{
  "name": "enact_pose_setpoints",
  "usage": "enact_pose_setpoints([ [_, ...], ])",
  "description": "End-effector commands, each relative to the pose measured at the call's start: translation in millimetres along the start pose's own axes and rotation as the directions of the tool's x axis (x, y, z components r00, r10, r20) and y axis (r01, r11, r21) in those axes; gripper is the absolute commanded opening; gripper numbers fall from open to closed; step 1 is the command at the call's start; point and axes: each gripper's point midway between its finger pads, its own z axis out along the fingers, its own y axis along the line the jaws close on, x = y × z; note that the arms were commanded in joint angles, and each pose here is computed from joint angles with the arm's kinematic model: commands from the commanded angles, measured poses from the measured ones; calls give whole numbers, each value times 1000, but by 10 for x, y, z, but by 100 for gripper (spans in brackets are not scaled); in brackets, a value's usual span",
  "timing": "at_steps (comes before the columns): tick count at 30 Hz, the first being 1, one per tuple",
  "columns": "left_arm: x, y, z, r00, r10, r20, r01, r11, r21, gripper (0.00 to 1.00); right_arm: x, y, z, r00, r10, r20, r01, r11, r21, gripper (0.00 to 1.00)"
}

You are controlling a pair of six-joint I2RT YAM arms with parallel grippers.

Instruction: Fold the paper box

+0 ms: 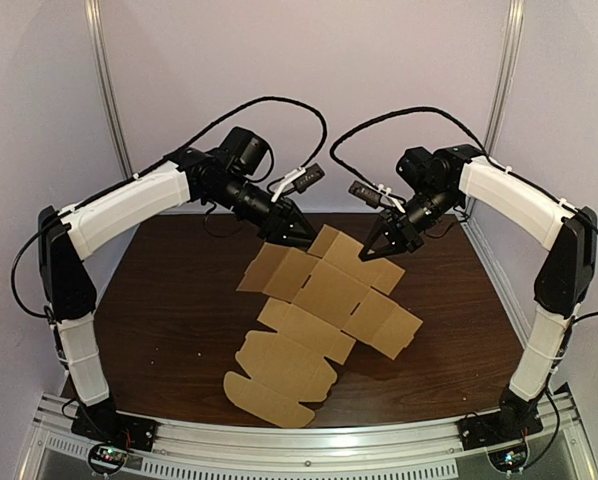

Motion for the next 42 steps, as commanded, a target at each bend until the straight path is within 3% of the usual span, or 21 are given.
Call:
enact_pose_setpoints([
  [1, -114, -201, 76, 997, 68, 39, -71, 994, 80, 47, -13, 134, 14, 997, 83, -3, -83, 995, -56, 0],
  [9, -124, -250, 265, 995, 86, 46, -91, 988, 123, 47, -75, 224, 36, 997, 79, 11, -77, 993, -84, 0],
  [24, -30, -192, 545, 997, 51, 54, -59, 983, 174, 38, -145, 512, -30, 998, 15, 58, -4, 983, -182, 0],
  [29, -47, -188, 587, 998, 35, 58, -46, 980, 194, 12, -111, 499, -17, 999, 17, 44, -9, 983, -182, 0],
  [32, -61, -164, 573, 998, 37, 60, -47, 984, 172, 1, -85, 492, -13, 999, 28, 32, -21, 983, -182, 2],
  [35, -70, -134, 535, 997, 38, 61, -46, 990, 132, 0, -68, 480, -71, 998, 46, 38, -39, 983, -178, 6],
  [37, -66, -123, 487, 997, 45, 67, -52, 993, 106, 0, -64, 459, -170, 996, 62, 58, -51, 984, -171, 15],
  [42, -125, -177, 279, 989, 47, 142, -61, 994, 92, 0, -83, 310, -578, 975, 130, 181, -106, 985, -137, 29],
])
